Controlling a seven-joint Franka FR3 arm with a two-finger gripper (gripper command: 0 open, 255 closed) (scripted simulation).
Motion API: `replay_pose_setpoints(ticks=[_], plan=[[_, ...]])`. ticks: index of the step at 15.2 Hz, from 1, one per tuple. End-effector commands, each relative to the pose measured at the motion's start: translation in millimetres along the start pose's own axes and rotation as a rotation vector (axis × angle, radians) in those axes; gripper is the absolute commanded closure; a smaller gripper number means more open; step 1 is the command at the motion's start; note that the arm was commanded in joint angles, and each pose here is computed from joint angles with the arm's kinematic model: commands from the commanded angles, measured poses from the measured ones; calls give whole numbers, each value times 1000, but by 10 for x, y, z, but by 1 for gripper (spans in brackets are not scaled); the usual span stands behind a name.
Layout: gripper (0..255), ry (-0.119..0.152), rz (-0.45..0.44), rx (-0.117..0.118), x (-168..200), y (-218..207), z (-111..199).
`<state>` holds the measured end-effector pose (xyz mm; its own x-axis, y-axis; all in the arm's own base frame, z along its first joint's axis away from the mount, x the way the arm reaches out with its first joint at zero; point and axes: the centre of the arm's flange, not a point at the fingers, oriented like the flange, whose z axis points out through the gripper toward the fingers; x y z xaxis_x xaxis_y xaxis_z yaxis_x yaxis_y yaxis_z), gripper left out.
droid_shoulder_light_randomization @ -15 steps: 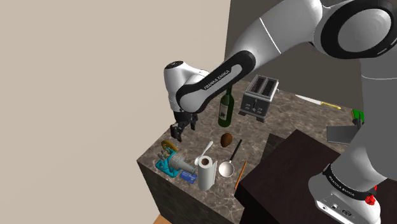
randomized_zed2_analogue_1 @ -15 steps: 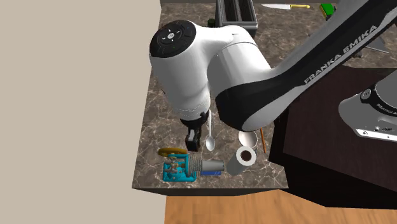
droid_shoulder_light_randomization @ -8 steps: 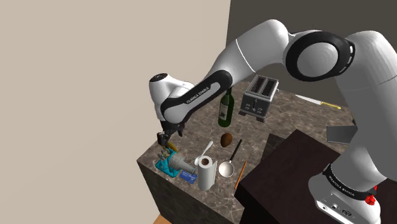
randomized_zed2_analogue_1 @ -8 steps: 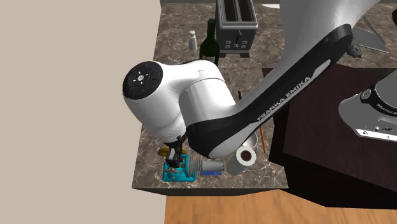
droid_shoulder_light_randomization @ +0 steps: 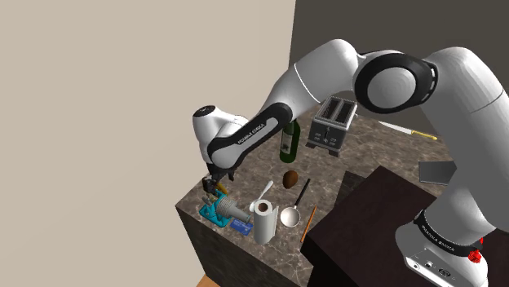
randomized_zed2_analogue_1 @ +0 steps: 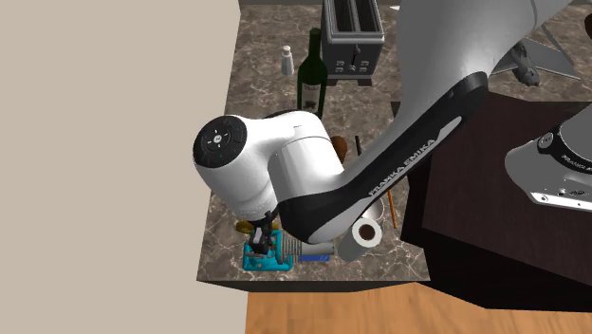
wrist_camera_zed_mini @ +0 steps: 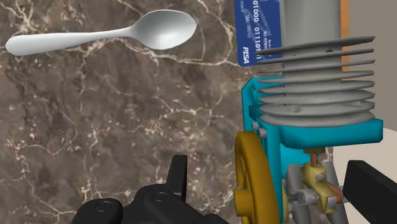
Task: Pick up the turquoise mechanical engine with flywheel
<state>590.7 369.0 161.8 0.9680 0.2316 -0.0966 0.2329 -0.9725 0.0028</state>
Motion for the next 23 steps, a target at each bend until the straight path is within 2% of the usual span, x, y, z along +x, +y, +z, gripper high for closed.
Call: replay_pose_setpoints(ticks=[1, 10, 23], plan=[[255, 0, 0, 0, 5, -2, 21], [255, 0, 0, 0, 8, -3, 13], [255, 0, 0, 0, -59, -1, -670]])
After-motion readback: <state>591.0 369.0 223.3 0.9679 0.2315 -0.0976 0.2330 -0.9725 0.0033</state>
